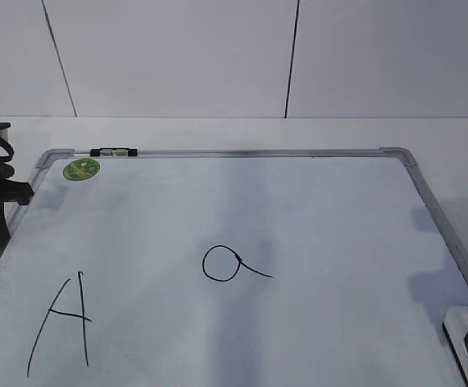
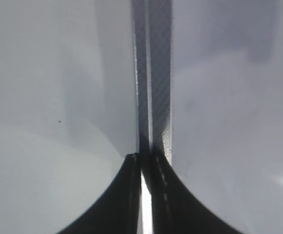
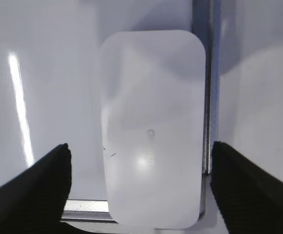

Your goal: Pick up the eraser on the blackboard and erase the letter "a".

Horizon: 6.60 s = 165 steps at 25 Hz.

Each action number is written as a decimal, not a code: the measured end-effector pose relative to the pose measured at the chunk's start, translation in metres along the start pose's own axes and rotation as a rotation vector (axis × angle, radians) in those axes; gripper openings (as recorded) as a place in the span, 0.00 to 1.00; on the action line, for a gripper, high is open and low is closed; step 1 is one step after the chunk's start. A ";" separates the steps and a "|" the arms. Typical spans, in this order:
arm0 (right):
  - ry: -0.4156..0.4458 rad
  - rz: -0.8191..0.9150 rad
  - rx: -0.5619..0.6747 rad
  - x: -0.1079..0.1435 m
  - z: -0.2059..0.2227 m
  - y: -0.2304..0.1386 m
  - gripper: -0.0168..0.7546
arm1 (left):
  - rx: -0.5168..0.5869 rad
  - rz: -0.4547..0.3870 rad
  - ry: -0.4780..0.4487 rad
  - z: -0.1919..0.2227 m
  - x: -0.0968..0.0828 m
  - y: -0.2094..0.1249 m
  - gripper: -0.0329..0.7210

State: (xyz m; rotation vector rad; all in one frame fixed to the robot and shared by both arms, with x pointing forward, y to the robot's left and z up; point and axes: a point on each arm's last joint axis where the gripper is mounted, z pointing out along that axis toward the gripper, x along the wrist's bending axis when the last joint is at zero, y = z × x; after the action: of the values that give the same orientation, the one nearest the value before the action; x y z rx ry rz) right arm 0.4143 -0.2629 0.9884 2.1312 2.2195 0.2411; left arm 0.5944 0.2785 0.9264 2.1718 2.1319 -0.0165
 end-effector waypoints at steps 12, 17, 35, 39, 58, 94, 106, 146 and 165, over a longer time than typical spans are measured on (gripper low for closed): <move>-0.010 0.010 0.062 -0.001 0.027 0.002 0.91 | 0.000 0.000 0.000 0.000 0.000 0.000 0.07; -0.015 0.014 0.110 -0.001 0.037 0.004 0.91 | 0.000 0.000 0.000 0.000 0.000 0.000 0.07; -0.023 0.011 0.134 -0.002 0.042 0.004 0.73 | 0.000 0.000 0.000 0.000 0.000 0.000 0.07; -0.023 0.010 0.137 -0.002 0.041 0.005 0.74 | 0.000 0.000 0.000 0.000 0.000 0.000 0.07; -0.018 0.016 0.140 0.005 0.006 0.033 0.72 | 0.000 -0.001 -0.002 0.000 0.000 0.000 0.07; -0.001 -0.334 0.184 0.161 0.077 0.165 0.72 | 0.006 -0.003 -0.005 0.000 0.000 0.000 0.07; 0.008 -0.421 0.169 0.194 0.079 0.152 0.72 | 0.012 -0.002 -0.004 0.000 0.000 0.000 0.07; -0.033 -0.310 0.178 0.153 0.088 0.213 0.72 | 0.023 -0.001 -0.003 0.000 0.000 0.000 0.07; 0.024 -0.676 0.179 0.275 0.085 0.131 0.72 | 0.033 0.001 0.000 0.000 0.000 -0.001 0.07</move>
State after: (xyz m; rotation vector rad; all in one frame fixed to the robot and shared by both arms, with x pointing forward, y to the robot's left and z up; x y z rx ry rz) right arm 0.5440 0.0223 0.9433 1.3087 2.8942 0.0294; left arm 0.5934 0.2784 0.9262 2.1911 2.1455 -0.0526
